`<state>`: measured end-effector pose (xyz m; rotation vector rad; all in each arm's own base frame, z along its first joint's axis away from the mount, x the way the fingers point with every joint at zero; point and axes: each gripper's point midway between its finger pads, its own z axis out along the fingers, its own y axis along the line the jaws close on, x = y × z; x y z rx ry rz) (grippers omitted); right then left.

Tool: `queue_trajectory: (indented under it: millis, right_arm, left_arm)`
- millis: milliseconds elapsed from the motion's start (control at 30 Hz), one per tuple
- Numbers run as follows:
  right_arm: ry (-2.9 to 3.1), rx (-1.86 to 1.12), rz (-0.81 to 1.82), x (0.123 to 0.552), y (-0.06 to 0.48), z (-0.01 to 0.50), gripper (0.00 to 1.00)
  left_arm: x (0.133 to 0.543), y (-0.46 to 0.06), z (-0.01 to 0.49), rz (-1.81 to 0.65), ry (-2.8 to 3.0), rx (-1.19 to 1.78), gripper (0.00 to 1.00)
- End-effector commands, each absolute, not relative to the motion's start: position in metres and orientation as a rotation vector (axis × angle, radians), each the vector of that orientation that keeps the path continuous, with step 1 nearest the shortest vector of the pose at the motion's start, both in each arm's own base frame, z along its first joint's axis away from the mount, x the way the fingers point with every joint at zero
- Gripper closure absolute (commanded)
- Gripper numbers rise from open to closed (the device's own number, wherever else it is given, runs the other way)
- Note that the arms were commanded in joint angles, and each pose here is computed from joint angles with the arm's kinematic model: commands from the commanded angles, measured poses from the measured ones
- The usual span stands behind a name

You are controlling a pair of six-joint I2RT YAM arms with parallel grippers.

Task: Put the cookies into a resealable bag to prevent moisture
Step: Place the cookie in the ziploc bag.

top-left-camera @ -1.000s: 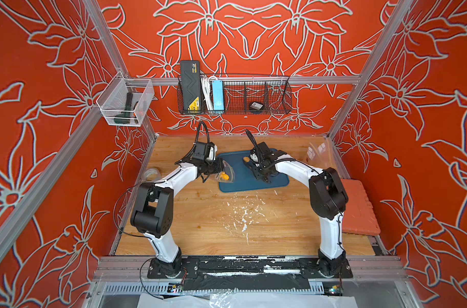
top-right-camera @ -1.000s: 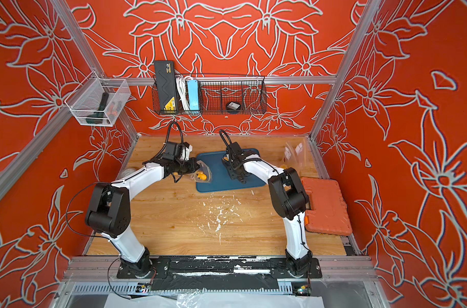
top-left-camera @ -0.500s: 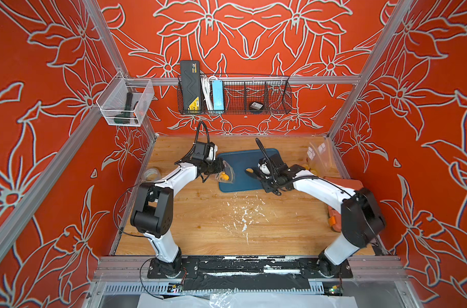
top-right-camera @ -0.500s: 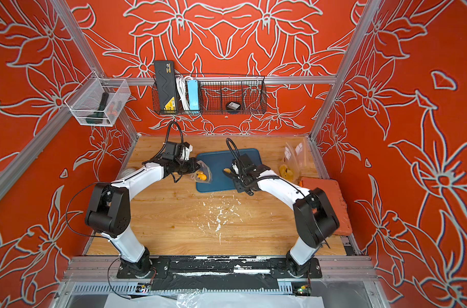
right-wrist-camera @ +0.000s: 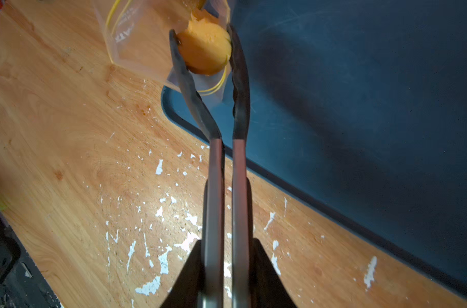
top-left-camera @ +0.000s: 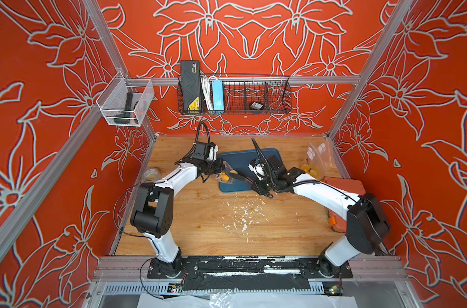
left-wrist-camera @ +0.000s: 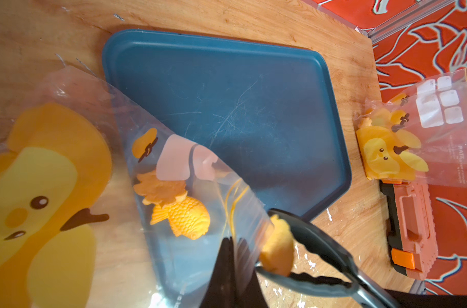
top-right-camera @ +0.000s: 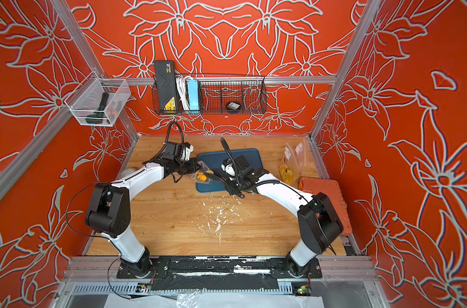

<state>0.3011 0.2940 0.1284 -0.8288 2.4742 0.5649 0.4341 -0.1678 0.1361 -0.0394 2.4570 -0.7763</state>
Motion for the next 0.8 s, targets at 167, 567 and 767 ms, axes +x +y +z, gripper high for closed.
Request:
queue_trajectory:
  millis: [167,567,767]
  right_arm:
    - [2.465,-0.928,0.630,0.313,0.334,0.121,0.72]
    - [2.422,-0.925,0.686,0.310,0.339,0.141,0.49]
    - [2.421,-0.849,0.583,0.291,0.301,0.146,0.52]
  left_arm:
    - [0.436,-0.175,0.144,-0.799,2.433,0.013,1.00]
    - [0.436,-0.174,0.142,-0.788,2.440,0.012,1.00]
    - [0.436,-0.172,0.144,-0.773,2.437,0.004,1.00]
